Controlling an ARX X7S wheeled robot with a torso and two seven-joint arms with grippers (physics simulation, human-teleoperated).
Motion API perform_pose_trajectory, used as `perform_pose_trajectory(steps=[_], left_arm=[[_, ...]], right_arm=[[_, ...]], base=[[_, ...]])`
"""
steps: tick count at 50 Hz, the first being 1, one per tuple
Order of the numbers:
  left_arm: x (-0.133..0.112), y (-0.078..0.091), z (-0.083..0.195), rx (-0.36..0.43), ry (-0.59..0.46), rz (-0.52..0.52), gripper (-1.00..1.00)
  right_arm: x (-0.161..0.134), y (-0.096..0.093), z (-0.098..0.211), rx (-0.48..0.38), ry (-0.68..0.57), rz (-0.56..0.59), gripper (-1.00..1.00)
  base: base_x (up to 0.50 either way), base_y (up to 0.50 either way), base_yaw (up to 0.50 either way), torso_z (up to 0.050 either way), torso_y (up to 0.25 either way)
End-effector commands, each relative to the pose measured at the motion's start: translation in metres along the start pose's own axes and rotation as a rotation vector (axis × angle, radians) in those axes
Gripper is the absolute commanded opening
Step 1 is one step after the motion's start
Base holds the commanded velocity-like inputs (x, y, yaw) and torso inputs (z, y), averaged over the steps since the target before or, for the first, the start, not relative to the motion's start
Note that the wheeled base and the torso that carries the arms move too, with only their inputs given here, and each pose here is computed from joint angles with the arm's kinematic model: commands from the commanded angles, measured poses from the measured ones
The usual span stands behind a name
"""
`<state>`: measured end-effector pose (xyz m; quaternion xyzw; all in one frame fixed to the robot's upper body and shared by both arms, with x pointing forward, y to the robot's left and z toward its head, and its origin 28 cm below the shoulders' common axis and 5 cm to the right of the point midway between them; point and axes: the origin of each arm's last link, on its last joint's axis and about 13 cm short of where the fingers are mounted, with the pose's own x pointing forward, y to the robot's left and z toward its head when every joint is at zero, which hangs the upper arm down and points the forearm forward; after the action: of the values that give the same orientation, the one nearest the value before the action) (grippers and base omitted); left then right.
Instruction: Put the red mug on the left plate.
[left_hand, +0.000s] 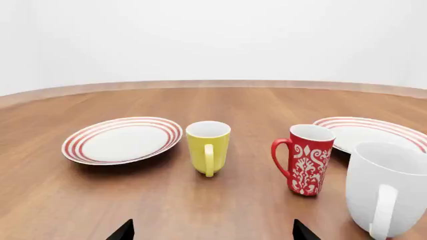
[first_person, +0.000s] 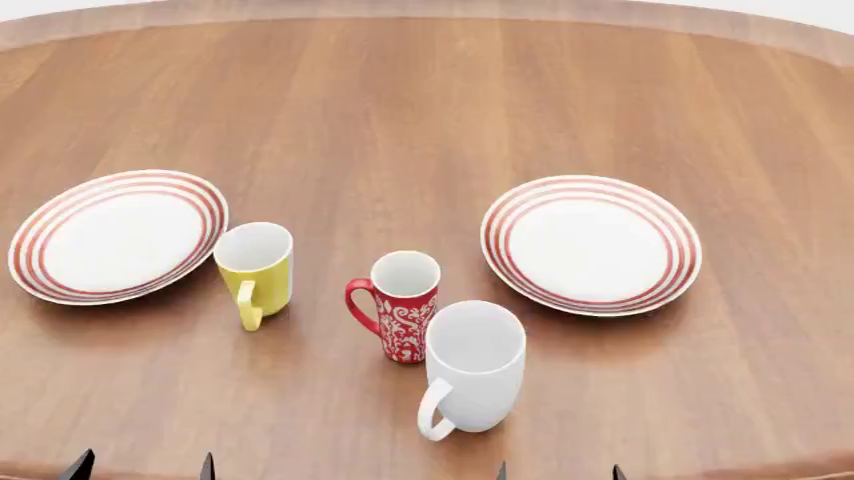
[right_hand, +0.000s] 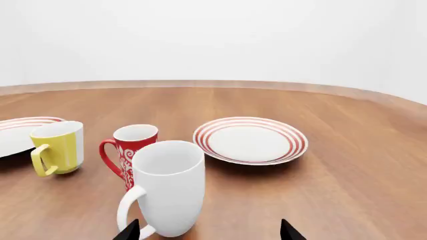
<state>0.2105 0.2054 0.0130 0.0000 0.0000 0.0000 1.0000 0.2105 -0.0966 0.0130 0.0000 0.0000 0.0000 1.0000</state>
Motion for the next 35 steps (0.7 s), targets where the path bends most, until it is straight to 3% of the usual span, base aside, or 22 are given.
perform_pose_trajectory(steps=[1, 12, 35], left_arm=[[-0.0001, 0.0, -0.0004, 0.0, 0.002, 0.0, 1.0], [-0.0004, -0.0003, -0.0007, 0.003, 0.001, -0.006, 1.0], [0.0001, -0.0001, -0.0014, 0.001, 0.003, -0.005, 1.0]], right_arm=[[0.0004, -0.0001, -0.0001, 0.007, 0.001, -0.011, 1.0], [-0.0002, 0.0015, -0.0007, 0.0, -0.009, 0.001, 1.0], [-0.0008, 0.0024, -0.0015, 0.005, -0.012, 0.011, 1.0]], base=[[0.0, 0.0, 0.0, 0.0, 0.0], [0.01, 0.08, 0.0, 0.0, 0.0], [0.06, 0.24, 0.0, 0.0, 0.0]])
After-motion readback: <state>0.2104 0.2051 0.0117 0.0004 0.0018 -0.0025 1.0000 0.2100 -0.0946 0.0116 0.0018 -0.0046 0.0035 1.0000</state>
